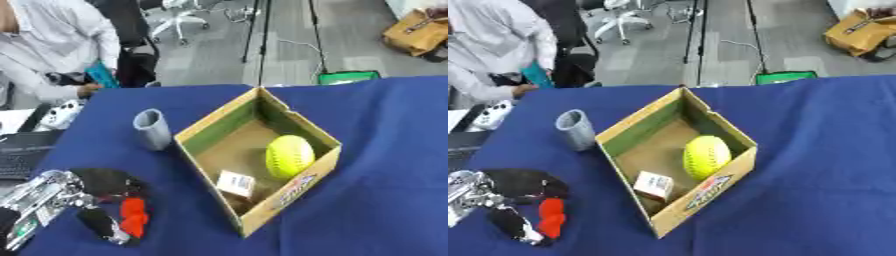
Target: Pick up objects on the table and place them in the box.
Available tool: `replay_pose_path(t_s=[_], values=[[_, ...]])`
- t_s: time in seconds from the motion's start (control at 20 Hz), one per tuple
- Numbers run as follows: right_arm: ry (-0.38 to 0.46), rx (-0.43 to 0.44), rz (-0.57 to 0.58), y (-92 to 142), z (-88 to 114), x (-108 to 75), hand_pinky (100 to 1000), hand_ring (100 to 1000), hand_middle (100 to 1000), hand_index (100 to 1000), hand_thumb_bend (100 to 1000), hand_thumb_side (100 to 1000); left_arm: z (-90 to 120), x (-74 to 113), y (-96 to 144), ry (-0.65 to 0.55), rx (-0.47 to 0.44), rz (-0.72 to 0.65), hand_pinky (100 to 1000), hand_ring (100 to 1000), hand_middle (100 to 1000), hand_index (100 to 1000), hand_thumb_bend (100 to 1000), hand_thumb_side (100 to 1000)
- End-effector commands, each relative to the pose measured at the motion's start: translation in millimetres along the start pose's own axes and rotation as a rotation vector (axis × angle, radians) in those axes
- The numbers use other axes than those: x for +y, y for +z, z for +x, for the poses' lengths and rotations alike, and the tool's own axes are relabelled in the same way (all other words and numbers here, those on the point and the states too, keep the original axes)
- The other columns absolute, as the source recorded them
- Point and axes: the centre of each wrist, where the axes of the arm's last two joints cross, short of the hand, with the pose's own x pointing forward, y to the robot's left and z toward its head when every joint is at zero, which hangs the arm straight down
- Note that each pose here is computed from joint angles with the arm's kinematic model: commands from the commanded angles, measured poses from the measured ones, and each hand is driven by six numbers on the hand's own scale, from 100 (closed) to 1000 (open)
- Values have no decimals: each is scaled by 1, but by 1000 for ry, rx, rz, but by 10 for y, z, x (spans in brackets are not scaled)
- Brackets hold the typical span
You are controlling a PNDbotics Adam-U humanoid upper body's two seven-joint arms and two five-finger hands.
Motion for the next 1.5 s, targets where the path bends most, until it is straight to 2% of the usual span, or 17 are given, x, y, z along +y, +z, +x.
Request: replay_pose_path(t_s=[0.05, 0.7, 1.5], values=[[-11, -24, -27, -102, 15, -17, 623, 471, 353, 467, 100, 585, -121, 70, 114, -22, 37, 7, 1000, 1000, 962, 1000, 674, 881], [-15, -20, -27, -99, 20, -13, 623, 471, 353, 467, 100, 585, -103, 138, -26, -48, 3, -23, 1000, 1000, 953, 995, 668, 878], [-18, -20, -28, -103, 22, -11, 623, 471, 353, 467, 100, 585, -127, 85, -79, -63, -7, -51, 1000, 1000, 948, 988, 659, 864]])
